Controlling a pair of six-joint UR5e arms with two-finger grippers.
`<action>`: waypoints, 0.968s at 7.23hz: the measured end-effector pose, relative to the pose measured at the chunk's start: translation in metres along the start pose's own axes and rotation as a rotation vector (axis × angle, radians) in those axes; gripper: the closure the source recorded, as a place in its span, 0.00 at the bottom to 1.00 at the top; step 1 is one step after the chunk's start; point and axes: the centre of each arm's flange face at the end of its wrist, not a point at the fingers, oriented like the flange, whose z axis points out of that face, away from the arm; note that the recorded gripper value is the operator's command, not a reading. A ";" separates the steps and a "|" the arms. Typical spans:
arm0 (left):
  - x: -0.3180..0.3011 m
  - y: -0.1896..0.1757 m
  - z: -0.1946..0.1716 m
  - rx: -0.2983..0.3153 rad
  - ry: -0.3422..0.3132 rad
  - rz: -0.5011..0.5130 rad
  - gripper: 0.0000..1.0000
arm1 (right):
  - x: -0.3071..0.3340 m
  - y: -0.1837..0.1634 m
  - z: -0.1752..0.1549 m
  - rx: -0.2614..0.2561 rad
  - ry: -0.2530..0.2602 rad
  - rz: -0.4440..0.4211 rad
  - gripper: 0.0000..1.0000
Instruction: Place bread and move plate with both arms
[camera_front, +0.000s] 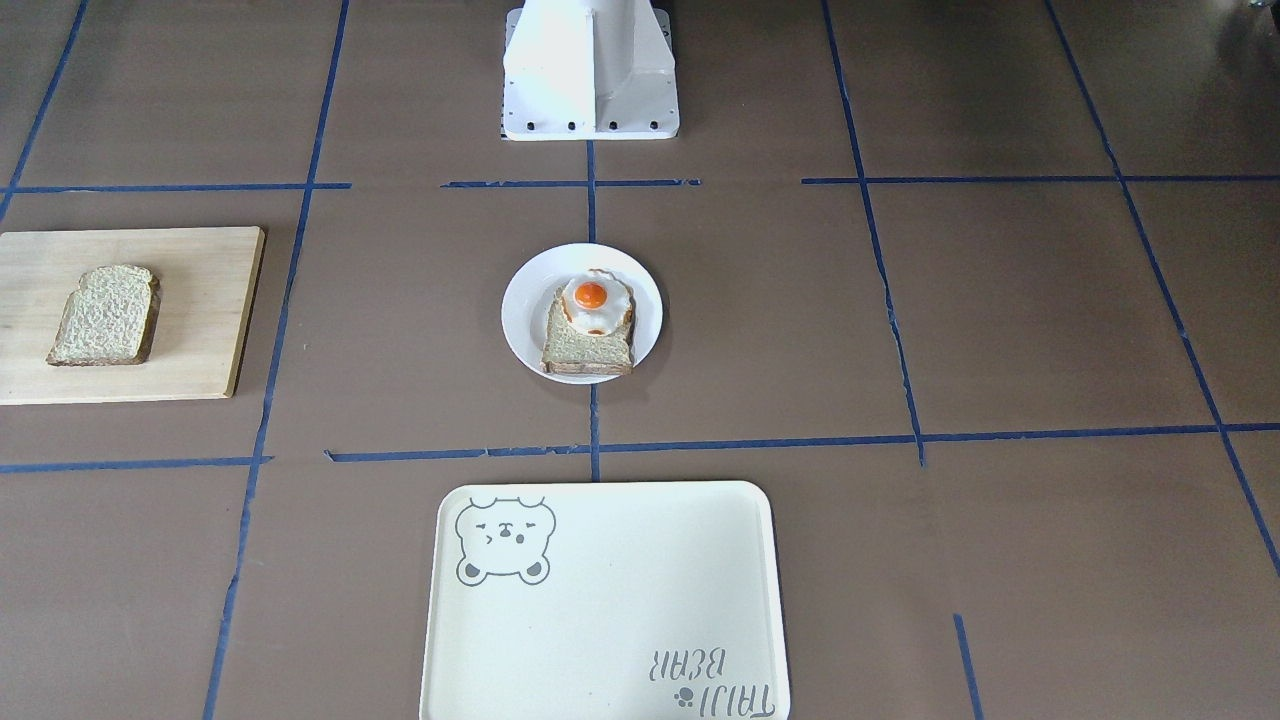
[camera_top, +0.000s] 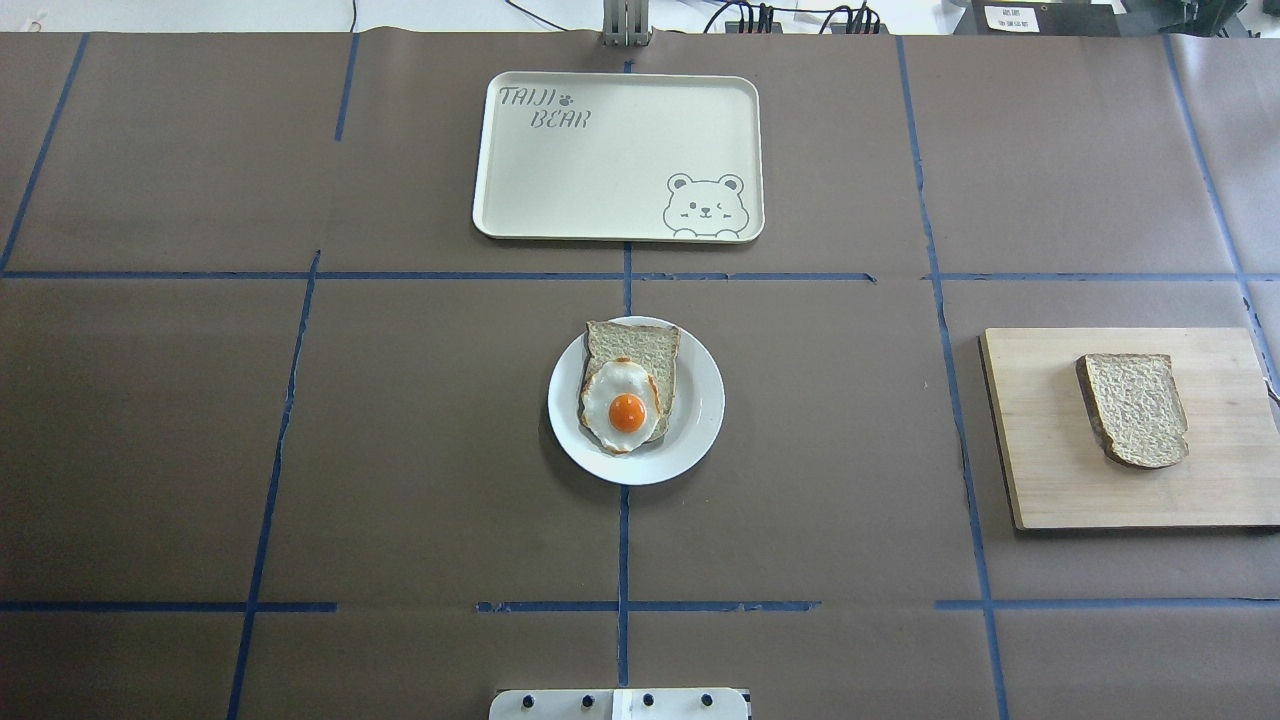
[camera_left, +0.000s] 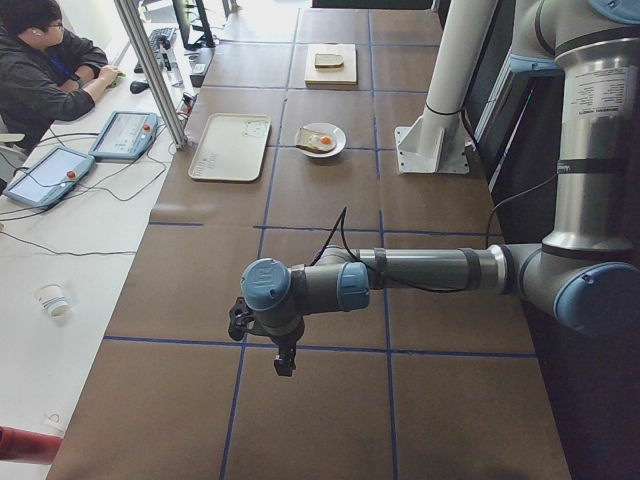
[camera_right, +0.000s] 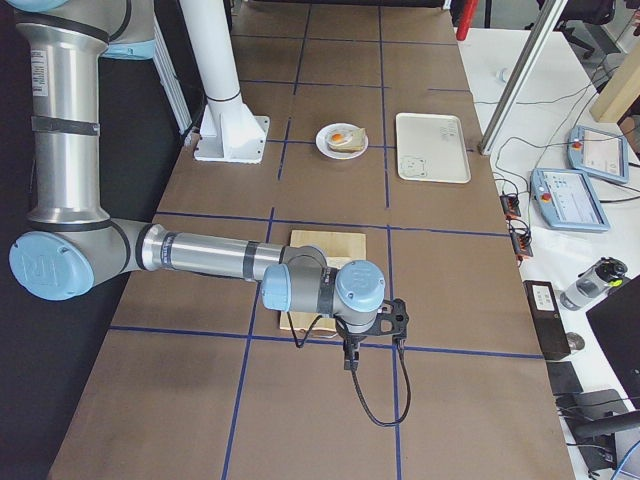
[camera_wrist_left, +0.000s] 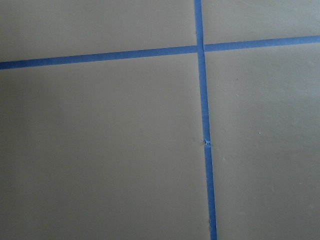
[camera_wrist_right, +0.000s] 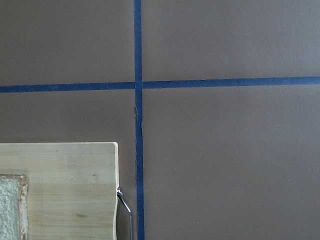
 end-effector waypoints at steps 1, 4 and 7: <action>0.000 0.000 0.000 0.000 0.000 0.000 0.00 | -0.001 -0.001 -0.001 0.002 0.002 0.001 0.00; 0.001 0.000 -0.001 0.002 0.001 0.002 0.00 | -0.002 -0.003 -0.003 0.006 0.005 0.001 0.00; 0.001 0.000 -0.001 0.002 0.001 0.004 0.00 | -0.007 -0.007 -0.006 0.012 0.001 -0.003 0.00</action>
